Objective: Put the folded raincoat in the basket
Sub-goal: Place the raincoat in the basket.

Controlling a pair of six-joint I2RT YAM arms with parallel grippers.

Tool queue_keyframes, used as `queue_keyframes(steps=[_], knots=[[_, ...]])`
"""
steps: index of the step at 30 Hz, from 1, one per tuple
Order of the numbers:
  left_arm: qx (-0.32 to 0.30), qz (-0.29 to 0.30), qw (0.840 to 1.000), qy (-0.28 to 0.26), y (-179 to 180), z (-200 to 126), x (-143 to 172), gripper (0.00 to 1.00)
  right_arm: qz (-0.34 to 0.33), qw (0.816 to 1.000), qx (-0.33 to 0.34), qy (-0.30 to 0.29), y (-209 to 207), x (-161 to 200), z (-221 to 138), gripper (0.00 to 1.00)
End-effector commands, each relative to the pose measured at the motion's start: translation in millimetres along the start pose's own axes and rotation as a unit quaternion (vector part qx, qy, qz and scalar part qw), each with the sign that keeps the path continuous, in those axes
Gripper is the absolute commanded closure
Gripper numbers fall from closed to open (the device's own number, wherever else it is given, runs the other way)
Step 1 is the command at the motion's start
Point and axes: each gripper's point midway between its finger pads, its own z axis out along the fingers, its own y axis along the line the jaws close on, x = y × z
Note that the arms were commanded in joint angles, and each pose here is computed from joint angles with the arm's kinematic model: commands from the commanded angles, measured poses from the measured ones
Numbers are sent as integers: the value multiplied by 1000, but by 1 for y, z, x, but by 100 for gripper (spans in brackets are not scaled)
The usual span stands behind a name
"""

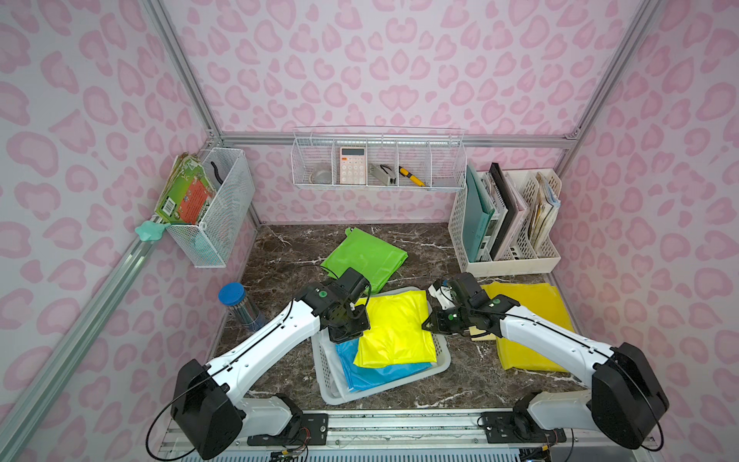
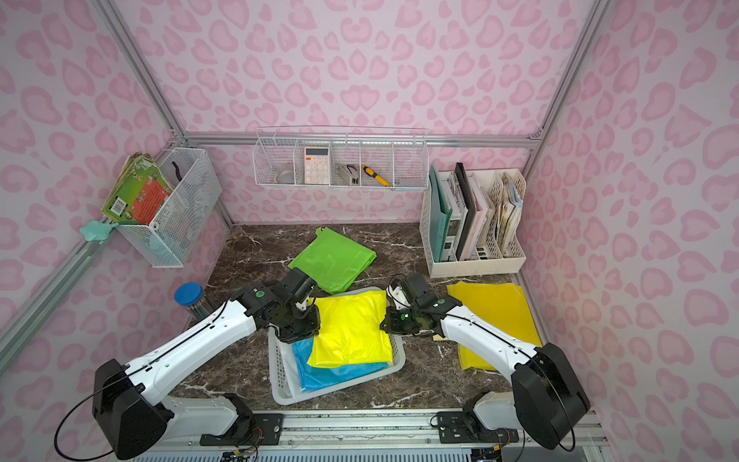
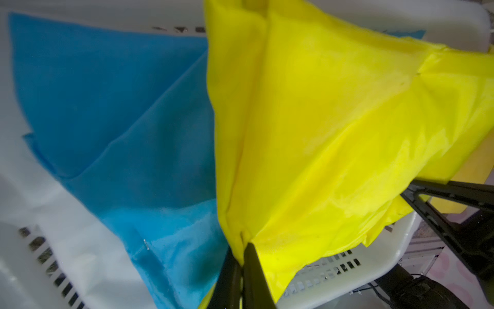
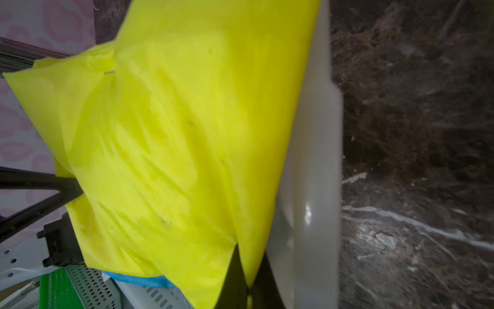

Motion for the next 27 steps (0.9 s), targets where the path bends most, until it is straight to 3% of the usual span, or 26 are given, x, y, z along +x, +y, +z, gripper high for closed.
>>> queue_keyframes(steps=[1,9,13,17,27], knots=[[-12,-24,1000,-15,9,-14,2,100,-24,1000,-6,9,13,-3,0,100],[20,-63,998,-1,34,-21,41,100,-55,998,-17,40,35,-19,20,100],[-12,-67,998,-6,62,-27,54,100,-61,996,-15,56,34,-16,25,100],[-21,-74,997,15,74,-12,67,100,-64,996,-13,66,33,-8,30,100],[-90,-66,993,26,87,22,59,100,-46,996,-2,78,12,7,51,100]])
